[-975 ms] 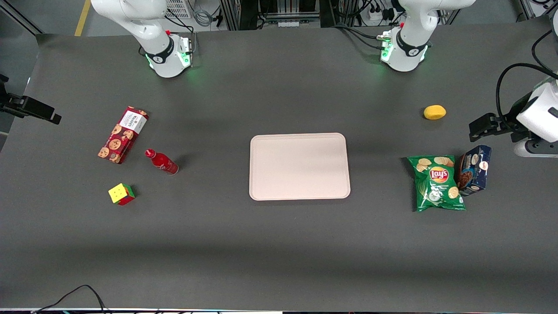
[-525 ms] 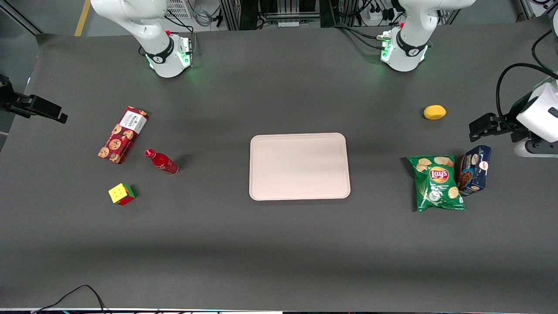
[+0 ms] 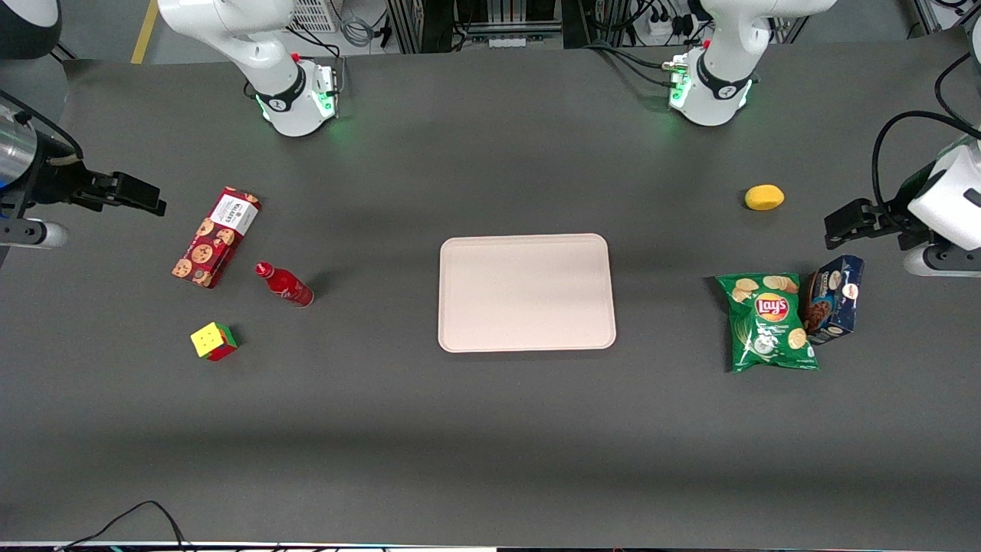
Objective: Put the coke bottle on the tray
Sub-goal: 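Move the open right gripper over the red Coca-Cola bottle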
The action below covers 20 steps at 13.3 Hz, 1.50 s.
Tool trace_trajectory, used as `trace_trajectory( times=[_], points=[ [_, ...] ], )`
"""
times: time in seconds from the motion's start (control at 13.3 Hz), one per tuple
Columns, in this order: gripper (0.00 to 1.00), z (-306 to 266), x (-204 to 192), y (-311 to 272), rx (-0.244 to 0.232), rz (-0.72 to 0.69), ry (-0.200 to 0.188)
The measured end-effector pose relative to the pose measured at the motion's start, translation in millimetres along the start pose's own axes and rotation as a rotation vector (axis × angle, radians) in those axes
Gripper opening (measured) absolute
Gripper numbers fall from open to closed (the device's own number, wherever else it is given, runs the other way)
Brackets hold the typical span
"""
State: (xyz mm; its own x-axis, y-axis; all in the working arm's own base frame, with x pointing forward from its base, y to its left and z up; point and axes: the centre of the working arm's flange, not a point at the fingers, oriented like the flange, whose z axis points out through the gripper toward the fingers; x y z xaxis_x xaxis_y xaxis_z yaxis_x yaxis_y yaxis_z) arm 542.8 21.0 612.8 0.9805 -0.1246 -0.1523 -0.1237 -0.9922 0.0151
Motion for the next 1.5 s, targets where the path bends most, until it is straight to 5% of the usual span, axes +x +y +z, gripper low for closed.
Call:
trace_trajectory(
  times=[0.97, 1.5],
  points=[
    [1.00, 189.5, -28.4, -11.2, 0.033, -0.037, 0.218],
    [1.00, 245.1, -29.3, -13.9, 0.044, -0.044, 0.297]
  ],
)
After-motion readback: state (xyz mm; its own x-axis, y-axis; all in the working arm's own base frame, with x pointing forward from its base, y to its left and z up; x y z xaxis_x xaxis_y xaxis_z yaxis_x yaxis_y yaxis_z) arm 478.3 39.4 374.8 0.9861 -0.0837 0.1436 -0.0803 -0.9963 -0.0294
